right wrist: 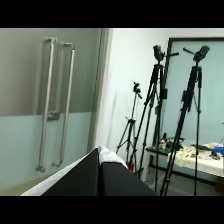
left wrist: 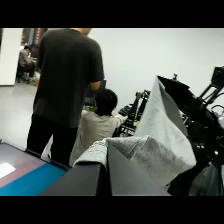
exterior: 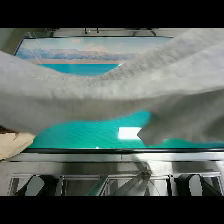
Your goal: Fold the shirts.
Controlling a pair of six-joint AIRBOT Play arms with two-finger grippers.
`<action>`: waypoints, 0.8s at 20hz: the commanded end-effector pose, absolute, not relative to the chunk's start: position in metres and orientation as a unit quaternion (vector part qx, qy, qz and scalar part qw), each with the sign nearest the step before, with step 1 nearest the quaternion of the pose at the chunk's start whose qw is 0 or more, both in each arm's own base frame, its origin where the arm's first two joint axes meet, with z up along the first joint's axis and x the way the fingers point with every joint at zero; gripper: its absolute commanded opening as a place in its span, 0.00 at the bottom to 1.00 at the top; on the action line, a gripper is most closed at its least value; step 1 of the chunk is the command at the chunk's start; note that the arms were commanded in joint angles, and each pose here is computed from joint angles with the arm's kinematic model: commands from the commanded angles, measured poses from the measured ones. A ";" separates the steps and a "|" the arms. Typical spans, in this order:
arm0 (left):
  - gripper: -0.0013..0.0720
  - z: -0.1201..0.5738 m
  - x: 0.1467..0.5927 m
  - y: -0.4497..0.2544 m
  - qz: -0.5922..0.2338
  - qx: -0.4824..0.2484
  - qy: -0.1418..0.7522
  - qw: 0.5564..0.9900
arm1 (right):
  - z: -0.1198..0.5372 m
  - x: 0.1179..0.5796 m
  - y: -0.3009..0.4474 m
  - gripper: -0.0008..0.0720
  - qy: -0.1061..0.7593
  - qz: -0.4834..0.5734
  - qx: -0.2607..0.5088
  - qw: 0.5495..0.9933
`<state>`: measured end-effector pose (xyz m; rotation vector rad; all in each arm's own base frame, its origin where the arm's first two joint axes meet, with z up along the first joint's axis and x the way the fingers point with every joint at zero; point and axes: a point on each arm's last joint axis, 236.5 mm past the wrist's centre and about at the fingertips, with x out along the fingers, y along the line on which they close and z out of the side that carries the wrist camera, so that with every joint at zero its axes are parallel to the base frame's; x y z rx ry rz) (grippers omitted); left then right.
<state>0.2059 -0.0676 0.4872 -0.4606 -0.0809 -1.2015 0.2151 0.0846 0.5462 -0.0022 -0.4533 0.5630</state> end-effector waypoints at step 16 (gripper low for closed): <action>0.03 0.015 0.494 -0.112 -0.444 -0.440 0.499 0.601 | 0.037 0.499 0.035 0.03 0.328 0.236 0.273 0.873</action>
